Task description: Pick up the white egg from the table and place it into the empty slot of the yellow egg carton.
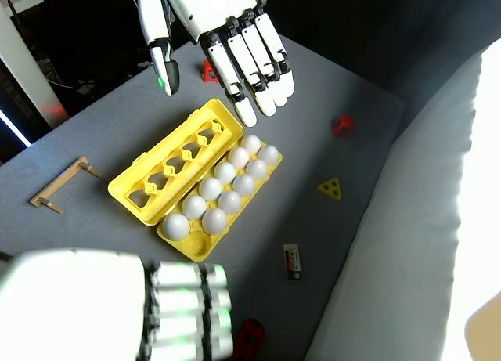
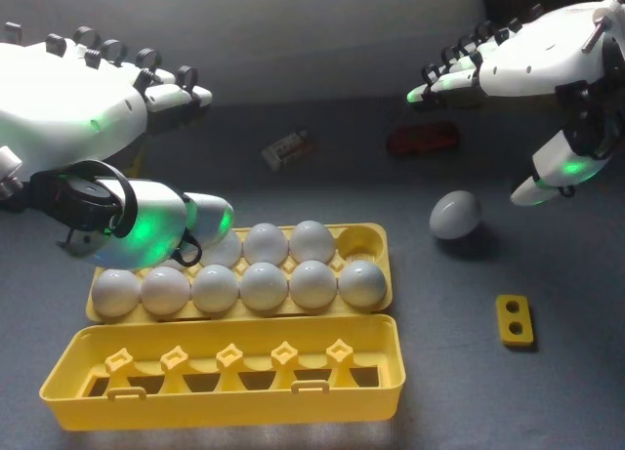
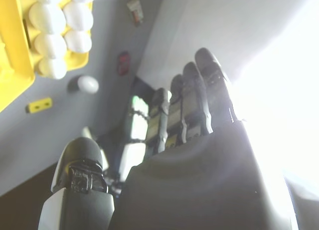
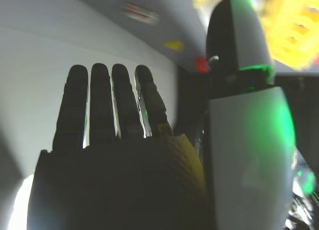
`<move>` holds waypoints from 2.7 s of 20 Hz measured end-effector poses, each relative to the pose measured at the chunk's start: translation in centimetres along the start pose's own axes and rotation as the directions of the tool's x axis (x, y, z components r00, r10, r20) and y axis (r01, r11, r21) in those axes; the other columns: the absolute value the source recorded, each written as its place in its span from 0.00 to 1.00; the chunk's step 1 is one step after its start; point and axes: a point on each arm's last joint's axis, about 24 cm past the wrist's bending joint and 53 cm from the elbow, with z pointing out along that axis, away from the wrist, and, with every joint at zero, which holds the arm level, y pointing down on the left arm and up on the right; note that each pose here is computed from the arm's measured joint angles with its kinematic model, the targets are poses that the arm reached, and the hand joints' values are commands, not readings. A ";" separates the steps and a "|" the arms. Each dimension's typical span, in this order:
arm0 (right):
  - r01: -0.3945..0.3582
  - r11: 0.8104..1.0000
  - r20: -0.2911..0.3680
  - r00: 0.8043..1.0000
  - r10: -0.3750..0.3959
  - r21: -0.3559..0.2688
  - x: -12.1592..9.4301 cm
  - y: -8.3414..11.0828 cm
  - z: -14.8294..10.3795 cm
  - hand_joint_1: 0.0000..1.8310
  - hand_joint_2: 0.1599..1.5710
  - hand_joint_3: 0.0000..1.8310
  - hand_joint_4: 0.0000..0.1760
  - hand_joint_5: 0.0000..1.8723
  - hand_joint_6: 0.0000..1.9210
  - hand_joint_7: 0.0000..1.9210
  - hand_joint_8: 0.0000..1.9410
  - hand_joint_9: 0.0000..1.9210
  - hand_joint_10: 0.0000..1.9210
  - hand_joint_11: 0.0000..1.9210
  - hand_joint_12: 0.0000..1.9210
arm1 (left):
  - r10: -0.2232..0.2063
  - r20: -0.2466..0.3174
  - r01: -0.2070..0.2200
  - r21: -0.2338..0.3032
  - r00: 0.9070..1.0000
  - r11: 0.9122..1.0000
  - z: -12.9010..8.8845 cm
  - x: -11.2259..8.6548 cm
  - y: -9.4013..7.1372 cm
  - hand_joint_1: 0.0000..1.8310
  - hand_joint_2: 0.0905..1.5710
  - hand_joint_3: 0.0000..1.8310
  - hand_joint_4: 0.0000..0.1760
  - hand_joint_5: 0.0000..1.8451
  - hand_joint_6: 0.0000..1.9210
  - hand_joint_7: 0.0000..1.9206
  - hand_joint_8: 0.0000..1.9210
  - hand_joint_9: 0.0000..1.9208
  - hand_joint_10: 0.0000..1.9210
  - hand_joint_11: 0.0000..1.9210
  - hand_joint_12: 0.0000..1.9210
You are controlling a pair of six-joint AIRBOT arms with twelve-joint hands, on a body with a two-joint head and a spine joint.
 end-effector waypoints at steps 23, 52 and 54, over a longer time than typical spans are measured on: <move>0.185 0.982 0.045 0.981 -0.187 0.044 4.3 1.6 4.8 0.63 0.57 0.00 0.00 0.06 0.48 0.04 0.00 0.01 0.00 0.00 0.00 | 0.001 -0.002 -0.001 0.006 1.000 1.000 0.0 0.1 -0.1 0.02 0.81 0.00 0.20 0.04 0.00 0.04 0.00 0.05 0.00 0.00 0.26; 0.203 0.974 -0.007 0.979 -0.204 0.101 6.9 -0.7 7.8 0.62 0.57 0.00 0.00 0.08 0.46 0.05 0.00 0.02 0.01 0.00 0.00 | -0.002 -0.011 0.002 0.006 1.000 1.000 -0.1 0.4 -0.2 0.02 0.81 0.00 0.19 0.05 0.00 0.04 0.00 0.05 0.00 0.00 0.28; 0.204 0.974 -0.008 0.979 -0.204 0.102 6.9 -0.7 7.8 0.62 0.57 0.00 0.00 0.09 0.46 0.05 0.00 0.02 0.01 0.00 0.00 | -0.002 -0.011 0.002 0.006 1.000 1.000 -0.1 0.4 -0.2 0.02 0.81 0.00 0.19 0.05 0.00 0.04 0.00 0.05 0.00 0.00 0.28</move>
